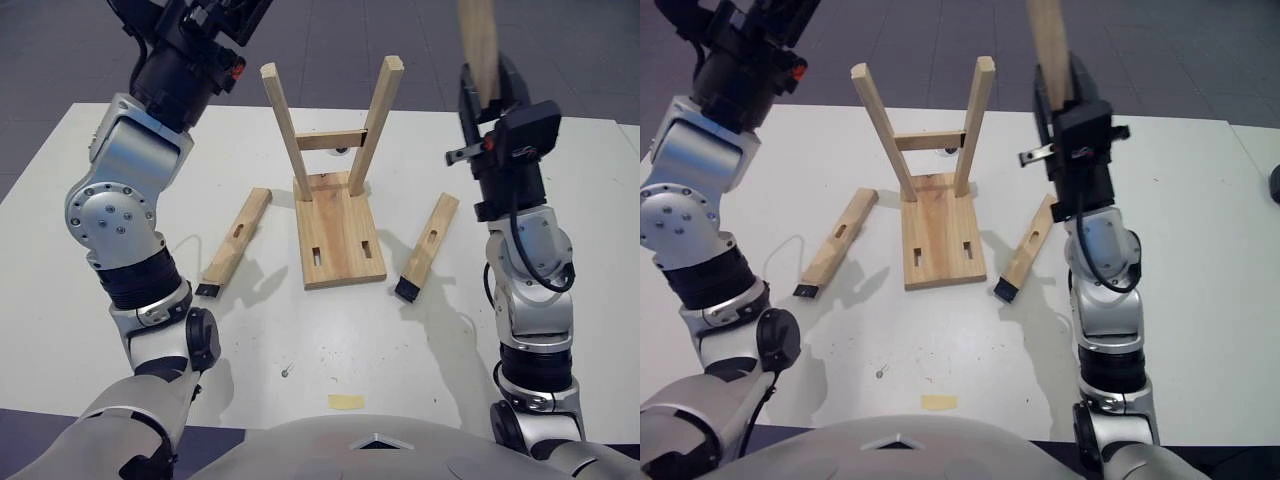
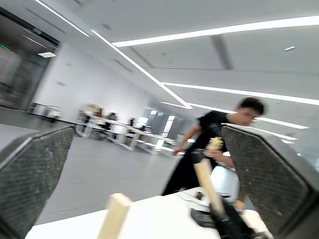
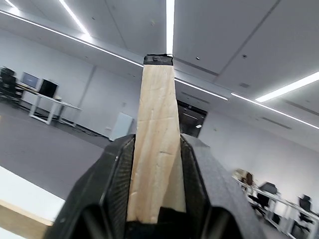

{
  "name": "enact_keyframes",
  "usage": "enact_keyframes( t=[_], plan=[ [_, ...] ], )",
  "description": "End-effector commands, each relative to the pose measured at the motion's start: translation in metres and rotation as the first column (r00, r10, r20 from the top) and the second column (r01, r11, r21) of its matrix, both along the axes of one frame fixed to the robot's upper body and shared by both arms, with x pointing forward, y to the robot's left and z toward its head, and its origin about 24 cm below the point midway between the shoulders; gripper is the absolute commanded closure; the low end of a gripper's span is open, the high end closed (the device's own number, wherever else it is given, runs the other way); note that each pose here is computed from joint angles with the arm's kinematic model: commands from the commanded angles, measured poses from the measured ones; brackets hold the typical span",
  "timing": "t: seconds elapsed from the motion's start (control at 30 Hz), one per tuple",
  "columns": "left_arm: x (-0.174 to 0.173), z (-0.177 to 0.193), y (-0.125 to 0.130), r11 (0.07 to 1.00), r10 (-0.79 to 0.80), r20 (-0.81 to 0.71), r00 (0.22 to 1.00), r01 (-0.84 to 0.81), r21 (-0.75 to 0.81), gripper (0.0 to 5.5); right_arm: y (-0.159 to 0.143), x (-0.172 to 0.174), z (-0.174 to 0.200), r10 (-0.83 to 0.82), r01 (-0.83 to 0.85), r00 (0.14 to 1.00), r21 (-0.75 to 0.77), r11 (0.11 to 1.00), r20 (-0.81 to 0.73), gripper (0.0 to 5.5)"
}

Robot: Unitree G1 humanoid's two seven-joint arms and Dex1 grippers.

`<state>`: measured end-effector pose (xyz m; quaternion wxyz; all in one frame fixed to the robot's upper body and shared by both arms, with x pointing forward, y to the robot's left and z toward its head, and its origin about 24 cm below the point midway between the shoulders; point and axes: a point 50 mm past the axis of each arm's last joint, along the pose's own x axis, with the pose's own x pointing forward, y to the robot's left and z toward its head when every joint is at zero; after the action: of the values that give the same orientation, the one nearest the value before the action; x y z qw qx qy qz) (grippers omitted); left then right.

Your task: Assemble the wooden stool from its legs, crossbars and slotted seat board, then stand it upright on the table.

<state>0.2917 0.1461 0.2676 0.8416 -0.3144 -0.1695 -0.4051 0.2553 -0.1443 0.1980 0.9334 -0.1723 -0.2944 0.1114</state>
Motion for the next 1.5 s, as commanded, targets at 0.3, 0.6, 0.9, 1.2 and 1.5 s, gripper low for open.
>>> enact_keyframes(
  t=[0.3, 0.6, 0.9, 1.2, 1.5],
  plan=[
    [-0.006, -0.016, -0.052, 0.983, -0.184, -0.163, 0.969, 0.179, -0.047, 0.29, 0.057, -0.01, -0.001, 0.357, -0.357, 0.934, -0.005, 0.934, -0.019, 4.2],
    [-0.01, -0.013, -0.037, 0.985, -0.159, -0.109, 0.981, 0.165, 0.05, 1.77, 0.065, -0.01, -0.007, 0.385, -0.387, 0.922, -0.045, 0.921, -0.044, 4.2],
    [-0.011, -0.011, -0.03, 0.983, -0.152, -0.069, 0.986, 0.158, 0.097, 3.27, 0.065, -0.009, -0.01, 0.378, -0.381, 0.924, -0.049, 0.923, -0.052, 4.2],
    [-0.014, -0.009, -0.02, 0.981, -0.122, -0.042, 0.992, 0.127, 0.147, 4.95, 0.066, -0.01, -0.011, 0.381, -0.384, 0.922, -0.047, 0.922, -0.06, 4.2],
    [-0.02, -0.005, -0.019, 0.972, -0.115, 0.019, 0.993, 0.108, 0.209, 5.07, 0.068, -0.009, -0.013, 0.379, -0.382, 0.923, -0.038, 0.923, -0.067, 3.84]
  ],
)
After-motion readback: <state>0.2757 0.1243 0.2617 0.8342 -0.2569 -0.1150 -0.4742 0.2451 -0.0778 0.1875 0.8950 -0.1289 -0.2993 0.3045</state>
